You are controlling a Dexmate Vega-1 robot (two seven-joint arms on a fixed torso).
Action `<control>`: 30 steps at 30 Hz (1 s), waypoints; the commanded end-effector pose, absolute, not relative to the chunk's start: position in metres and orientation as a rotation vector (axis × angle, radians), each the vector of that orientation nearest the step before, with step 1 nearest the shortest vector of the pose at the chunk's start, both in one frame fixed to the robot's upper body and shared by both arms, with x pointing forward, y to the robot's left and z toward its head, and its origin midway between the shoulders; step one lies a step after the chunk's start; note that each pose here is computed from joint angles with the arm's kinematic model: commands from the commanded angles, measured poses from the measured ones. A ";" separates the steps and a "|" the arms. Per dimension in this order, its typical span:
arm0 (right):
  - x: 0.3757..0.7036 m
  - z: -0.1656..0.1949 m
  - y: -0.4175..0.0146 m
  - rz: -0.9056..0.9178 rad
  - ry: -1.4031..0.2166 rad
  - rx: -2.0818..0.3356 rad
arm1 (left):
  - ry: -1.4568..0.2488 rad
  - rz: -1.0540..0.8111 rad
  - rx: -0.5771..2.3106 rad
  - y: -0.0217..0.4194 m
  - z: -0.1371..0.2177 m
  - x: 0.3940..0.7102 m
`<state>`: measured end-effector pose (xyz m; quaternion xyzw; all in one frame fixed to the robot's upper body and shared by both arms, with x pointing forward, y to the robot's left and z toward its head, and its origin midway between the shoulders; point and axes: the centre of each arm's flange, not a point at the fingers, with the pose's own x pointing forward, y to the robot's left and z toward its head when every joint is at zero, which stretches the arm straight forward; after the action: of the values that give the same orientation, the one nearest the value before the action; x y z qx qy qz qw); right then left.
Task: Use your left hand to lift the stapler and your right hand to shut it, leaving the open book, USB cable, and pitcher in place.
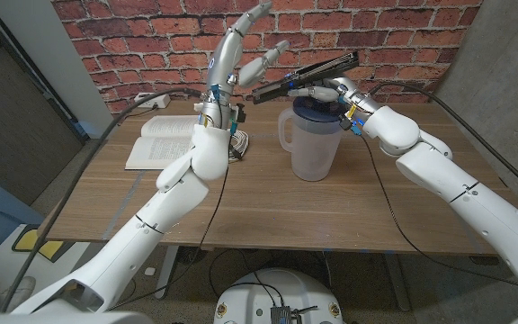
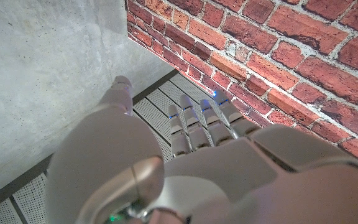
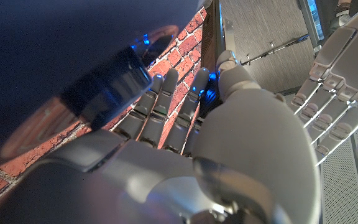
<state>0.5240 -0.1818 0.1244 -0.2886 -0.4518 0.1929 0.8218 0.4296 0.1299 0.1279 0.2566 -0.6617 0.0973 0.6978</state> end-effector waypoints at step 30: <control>0.529 0.121 -0.173 0.444 -0.934 -0.622 | -1.430 -0.039 0.721 0.108 0.158 0.444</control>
<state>0.5274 -0.1745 0.1225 -0.2938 -0.4419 0.2053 0.8223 0.4426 0.1136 0.1547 0.2878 -0.6496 -0.0112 0.7036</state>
